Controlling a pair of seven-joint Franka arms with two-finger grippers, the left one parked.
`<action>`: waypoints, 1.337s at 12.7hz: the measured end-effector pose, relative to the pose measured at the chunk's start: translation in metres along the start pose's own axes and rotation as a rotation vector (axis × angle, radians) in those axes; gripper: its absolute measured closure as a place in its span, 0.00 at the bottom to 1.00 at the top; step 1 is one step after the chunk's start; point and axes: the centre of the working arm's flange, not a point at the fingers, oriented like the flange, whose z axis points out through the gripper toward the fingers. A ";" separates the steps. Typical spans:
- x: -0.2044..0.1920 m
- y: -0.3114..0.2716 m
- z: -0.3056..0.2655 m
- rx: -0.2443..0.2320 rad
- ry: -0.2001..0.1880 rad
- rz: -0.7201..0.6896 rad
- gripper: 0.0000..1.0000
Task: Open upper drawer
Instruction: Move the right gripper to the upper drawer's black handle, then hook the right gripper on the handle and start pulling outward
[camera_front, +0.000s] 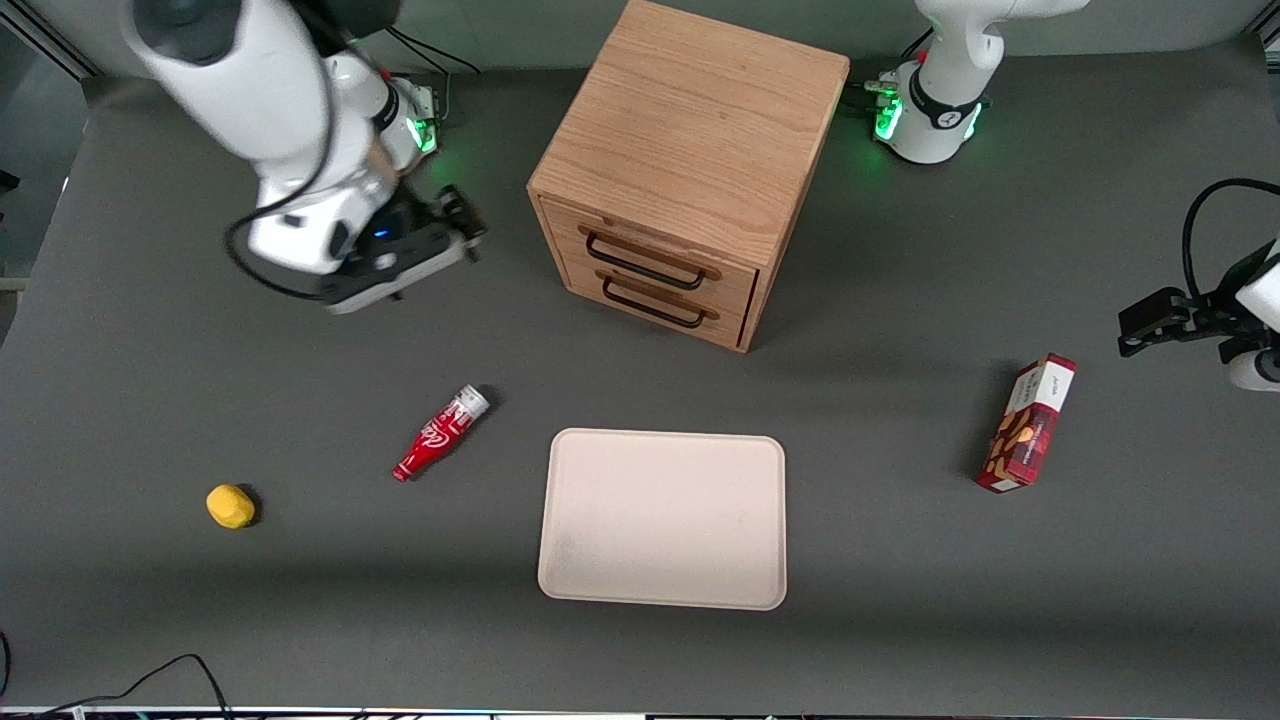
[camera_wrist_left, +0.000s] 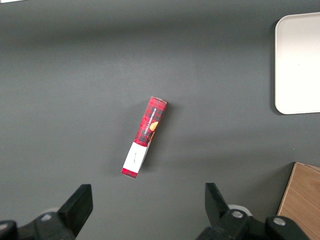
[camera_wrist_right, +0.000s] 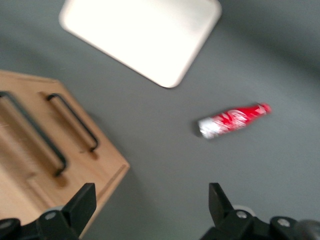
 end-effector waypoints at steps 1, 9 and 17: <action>0.005 -0.028 0.009 0.014 0.002 -0.053 0.00; 0.049 -0.114 0.107 0.080 -0.010 -0.243 0.00; 0.052 -0.134 0.151 0.054 -0.049 -0.298 0.00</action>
